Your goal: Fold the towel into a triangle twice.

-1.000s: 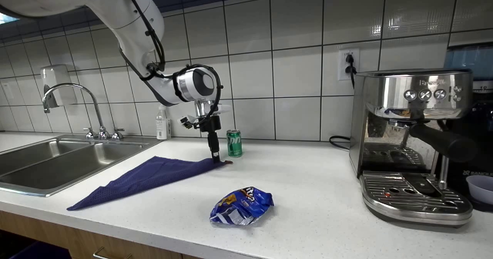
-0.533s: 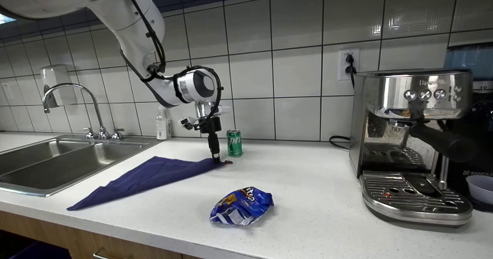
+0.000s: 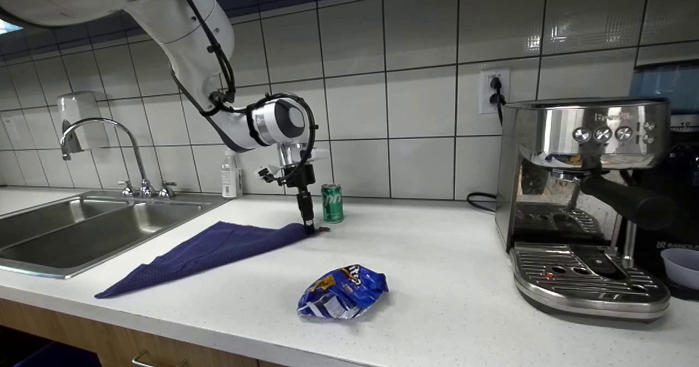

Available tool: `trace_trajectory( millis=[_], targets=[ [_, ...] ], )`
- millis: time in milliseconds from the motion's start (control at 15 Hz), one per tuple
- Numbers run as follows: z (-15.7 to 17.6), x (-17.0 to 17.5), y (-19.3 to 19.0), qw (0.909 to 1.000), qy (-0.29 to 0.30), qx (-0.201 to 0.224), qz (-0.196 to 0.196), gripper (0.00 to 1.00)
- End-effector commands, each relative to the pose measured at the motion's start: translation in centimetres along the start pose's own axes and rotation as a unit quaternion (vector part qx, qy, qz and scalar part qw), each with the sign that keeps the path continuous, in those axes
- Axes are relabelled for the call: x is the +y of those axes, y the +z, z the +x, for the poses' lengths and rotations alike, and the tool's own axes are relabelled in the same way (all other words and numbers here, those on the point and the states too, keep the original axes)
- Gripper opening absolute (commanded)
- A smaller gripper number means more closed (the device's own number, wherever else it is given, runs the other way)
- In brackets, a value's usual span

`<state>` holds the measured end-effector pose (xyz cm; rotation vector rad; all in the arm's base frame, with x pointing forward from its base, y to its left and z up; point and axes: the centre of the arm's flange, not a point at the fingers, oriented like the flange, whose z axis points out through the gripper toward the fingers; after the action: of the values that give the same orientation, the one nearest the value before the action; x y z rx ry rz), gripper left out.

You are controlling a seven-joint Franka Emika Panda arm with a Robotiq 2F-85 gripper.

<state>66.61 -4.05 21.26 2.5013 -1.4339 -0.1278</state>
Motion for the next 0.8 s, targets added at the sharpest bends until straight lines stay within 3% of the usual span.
trace_trajectory(
  millis=[0, 133, 733],
  targets=[
    [0.2, 0.6, -0.3, 1.0000, 0.006, 0.002, 0.007, 0.12],
    [0.2, 0.9, -0.7, 0.9998, 0.006, 0.008, 0.015, 0.00],
    [-0.2, 2.3, -4.0, 0.9976, 0.001, 0.028, 0.063, 0.01]
  ],
)
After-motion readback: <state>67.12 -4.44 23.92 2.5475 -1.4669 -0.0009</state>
